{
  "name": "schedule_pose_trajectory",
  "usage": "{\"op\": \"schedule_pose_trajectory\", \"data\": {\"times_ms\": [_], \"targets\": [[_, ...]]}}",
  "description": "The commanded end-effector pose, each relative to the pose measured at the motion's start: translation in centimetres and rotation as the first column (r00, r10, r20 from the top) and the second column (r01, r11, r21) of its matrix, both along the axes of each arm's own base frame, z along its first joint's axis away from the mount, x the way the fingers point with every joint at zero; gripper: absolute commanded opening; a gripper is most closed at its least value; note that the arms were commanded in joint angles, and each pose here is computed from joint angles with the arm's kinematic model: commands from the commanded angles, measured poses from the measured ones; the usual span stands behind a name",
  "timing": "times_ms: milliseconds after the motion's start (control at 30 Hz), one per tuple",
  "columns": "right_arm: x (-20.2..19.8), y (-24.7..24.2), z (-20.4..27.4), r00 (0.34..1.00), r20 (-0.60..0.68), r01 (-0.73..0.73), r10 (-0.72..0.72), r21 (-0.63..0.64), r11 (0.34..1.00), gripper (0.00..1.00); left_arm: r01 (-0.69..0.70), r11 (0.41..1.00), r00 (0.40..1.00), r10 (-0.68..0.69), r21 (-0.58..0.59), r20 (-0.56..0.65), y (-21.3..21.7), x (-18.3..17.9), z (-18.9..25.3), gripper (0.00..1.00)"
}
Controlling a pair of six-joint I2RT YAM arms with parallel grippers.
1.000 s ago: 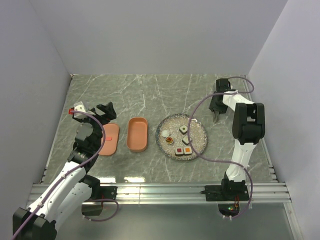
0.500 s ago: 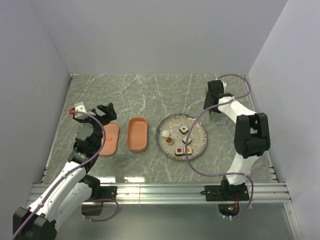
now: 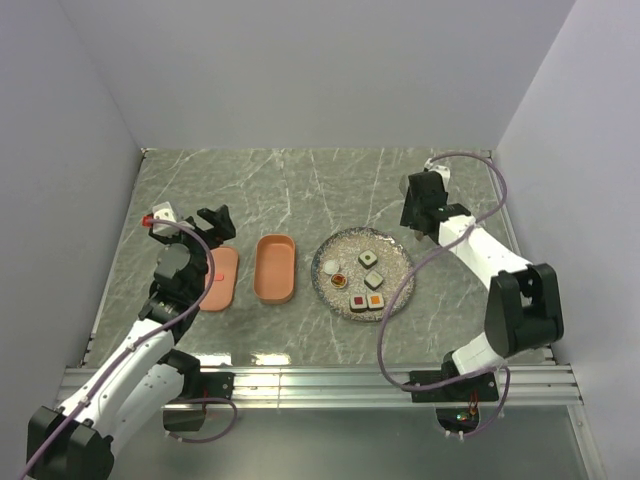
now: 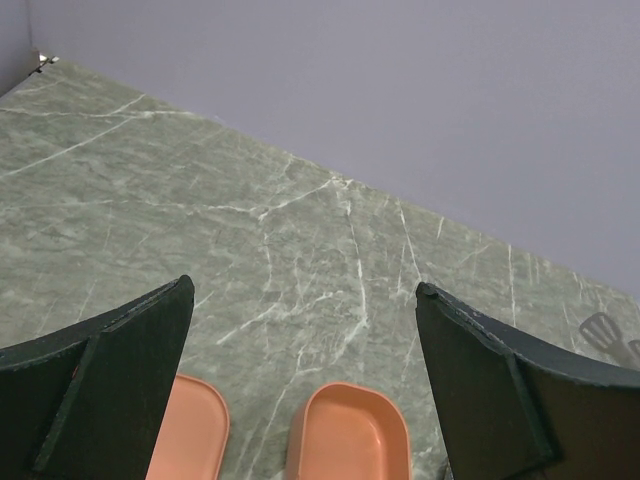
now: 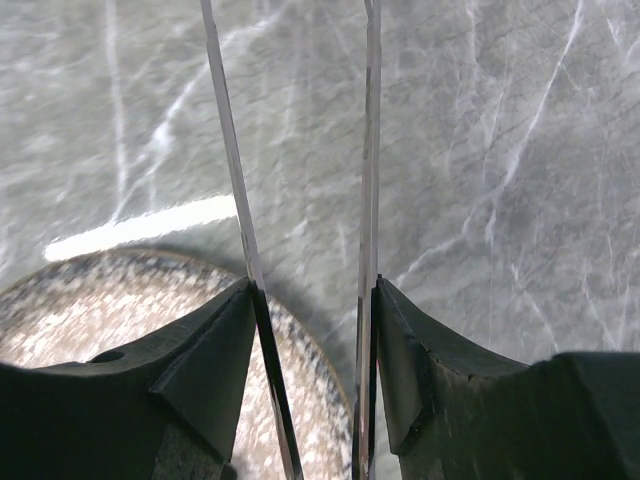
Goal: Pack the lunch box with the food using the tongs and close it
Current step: Grab the clamp with the right arm, then pick up the food using the clamp
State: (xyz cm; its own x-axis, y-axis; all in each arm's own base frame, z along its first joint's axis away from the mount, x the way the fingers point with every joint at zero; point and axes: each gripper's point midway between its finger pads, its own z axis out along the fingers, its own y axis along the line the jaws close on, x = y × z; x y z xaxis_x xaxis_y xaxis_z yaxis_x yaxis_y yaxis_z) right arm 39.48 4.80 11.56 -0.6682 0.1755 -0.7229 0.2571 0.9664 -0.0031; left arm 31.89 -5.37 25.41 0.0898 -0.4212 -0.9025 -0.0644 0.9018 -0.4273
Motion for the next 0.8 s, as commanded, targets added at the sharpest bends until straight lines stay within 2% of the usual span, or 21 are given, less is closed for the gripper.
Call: {"op": "schedule_pose_trajectory", "data": {"times_ms": [0, 267, 467, 767], "targets": [[0.0, 0.4, 3.5, 0.991, 0.13, 0.009, -0.012, 0.021, 1.0, 0.56, 0.021, 1.0, 0.999, -0.021, -0.016, 0.041, -0.4, 0.3, 1.0, 0.99], [-3.8, 3.2, 6.7, 0.972, 0.217, -0.114, 0.096, 0.071, 0.991, 0.56, 0.029, 0.999, 0.999, -0.028, -0.013, 0.04, -0.5, 0.3, 1.0, 0.99], [-8.1, 5.0, 9.1, 0.942, 0.292, -0.212, 0.167, 0.131, 0.968, 0.56, 0.032, 0.999, 0.999, -0.031, -0.014, 0.043, -0.6, 0.3, 1.1, 0.99], [-14.7, 7.8, 7.6, 0.931, 0.255, -0.312, 0.261, 0.187, 0.932, 0.53, 0.039, 0.999, 0.998, -0.039, -0.01, 0.041, -0.7, 0.2, 1.1, 0.99]]}}
